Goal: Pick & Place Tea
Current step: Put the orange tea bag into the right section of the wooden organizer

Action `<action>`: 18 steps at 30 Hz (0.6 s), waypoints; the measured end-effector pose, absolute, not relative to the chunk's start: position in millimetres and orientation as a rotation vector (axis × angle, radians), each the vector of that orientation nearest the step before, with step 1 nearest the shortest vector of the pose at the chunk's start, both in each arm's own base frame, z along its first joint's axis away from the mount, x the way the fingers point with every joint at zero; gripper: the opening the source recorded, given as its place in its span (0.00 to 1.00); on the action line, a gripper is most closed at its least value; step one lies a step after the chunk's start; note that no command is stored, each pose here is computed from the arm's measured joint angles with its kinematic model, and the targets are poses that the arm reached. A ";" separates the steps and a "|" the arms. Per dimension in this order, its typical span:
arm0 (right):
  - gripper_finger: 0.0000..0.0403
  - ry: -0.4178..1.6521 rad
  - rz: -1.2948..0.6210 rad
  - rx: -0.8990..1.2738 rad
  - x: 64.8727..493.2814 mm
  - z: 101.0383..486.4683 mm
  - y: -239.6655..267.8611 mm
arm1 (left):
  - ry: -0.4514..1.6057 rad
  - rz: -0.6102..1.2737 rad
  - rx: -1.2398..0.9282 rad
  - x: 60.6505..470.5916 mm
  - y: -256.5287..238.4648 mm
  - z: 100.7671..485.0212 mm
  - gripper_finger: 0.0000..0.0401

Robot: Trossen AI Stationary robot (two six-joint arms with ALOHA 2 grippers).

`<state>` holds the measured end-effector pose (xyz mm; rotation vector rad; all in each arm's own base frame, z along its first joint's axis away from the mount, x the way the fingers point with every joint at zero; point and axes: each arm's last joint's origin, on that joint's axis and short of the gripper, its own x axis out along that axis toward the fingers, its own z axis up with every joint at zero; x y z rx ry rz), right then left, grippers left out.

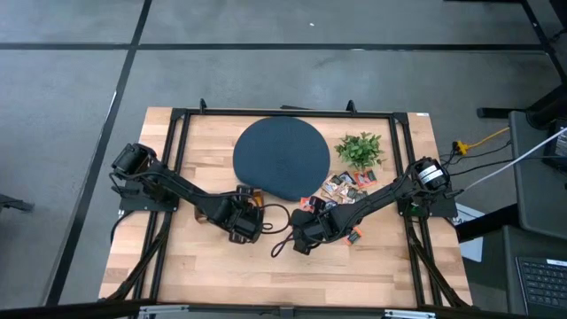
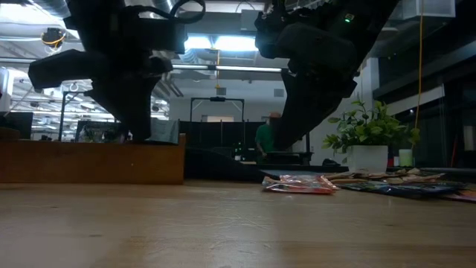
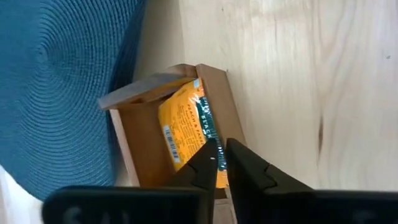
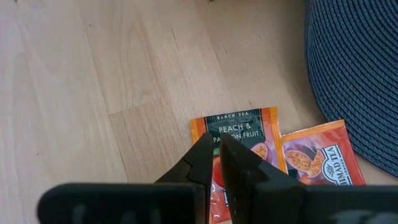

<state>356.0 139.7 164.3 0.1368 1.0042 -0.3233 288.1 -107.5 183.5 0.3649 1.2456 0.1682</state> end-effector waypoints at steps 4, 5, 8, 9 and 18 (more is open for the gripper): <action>0.08 1.004 -0.323 0.137 356.0 164.3 139.7 | 1.246 0.169 0.364 288.2 -107.6 183.3 0.17; 0.08 1.004 -0.323 0.137 356.0 164.3 139.7 | 1.242 0.178 0.372 288.3 -107.3 183.4 0.19; 0.08 1.004 -0.324 0.138 356.0 164.3 139.7 | 1.228 0.215 0.401 288.3 -106.0 183.9 0.24; 0.08 1.004 -0.323 0.138 356.0 164.3 139.7 | 1.228 0.220 0.406 288.1 -105.7 184.0 0.25; 0.08 1.005 -0.321 0.138 355.8 164.3 140.3 | 1.259 0.181 0.378 285.4 -106.1 178.9 0.26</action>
